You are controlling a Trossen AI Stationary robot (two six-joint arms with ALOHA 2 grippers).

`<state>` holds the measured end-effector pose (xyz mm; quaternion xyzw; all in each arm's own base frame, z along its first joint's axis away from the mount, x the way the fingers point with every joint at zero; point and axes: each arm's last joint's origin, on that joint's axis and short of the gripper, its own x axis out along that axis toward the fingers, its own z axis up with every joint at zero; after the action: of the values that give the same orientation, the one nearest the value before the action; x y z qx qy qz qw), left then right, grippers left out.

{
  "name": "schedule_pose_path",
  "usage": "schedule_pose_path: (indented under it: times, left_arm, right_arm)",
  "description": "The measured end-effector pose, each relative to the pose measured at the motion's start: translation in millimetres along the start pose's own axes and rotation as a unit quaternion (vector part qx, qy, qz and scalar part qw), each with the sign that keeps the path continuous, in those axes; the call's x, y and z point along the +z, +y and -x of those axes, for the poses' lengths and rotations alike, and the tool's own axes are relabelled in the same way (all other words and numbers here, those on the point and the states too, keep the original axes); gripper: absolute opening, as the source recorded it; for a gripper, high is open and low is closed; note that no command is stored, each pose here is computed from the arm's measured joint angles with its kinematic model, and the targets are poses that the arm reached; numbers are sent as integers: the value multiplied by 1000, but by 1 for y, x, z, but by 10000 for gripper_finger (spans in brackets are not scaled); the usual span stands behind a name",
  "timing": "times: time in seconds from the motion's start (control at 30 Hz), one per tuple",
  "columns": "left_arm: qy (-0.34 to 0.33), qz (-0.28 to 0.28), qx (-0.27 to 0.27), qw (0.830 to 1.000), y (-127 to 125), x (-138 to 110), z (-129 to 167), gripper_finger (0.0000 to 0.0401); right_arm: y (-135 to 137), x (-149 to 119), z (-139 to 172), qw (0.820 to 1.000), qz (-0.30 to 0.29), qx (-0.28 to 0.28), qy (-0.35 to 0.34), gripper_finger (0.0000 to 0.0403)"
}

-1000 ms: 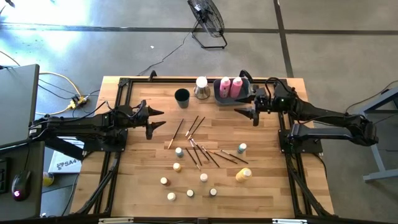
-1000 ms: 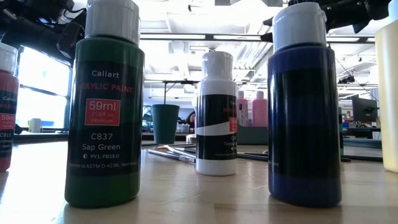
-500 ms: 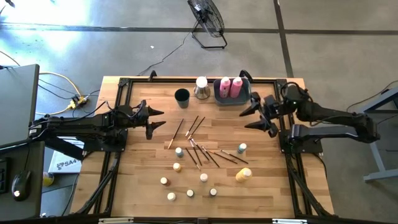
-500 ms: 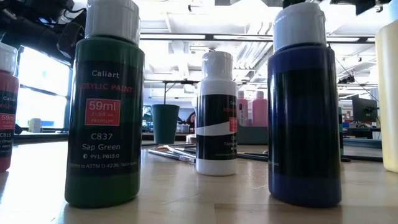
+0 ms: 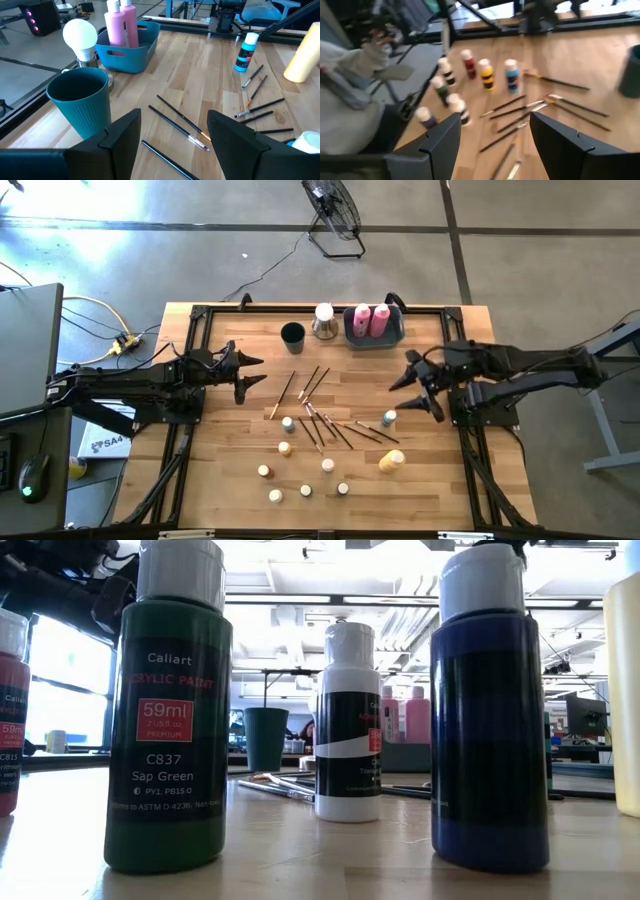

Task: Pick & Place Paint Supplies
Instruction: Put the large yellow paint bottle into the blue bin

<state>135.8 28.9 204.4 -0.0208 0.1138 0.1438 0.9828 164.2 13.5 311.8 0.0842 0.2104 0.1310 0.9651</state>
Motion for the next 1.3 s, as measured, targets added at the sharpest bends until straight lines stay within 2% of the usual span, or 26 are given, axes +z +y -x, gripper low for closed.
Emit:
schedule_pose_path:
  times: [0.2,0.53,0.8,1.03,1.3]
  left_arm:
    - [0,2,-3,1000,0,0,0,226]
    - [0,2,-3,1000,0,0,0,226]
    - [0,2,-2,1000,0,0,0,226]
    - [0,1,-2,1000,0,0,0,226]
    - [-7,1,1,1000,0,1,0,226]
  right_arm:
    - [12,-3,-7,999,14,34,16,231]
    - [13,-4,-14,1000,-12,-14,23,231]
    - [12,-6,-14,999,-40,-17,32,231]
    - [14,-14,-19,995,-50,28,86,231]
    - [26,-20,-35,992,1,47,115,231]
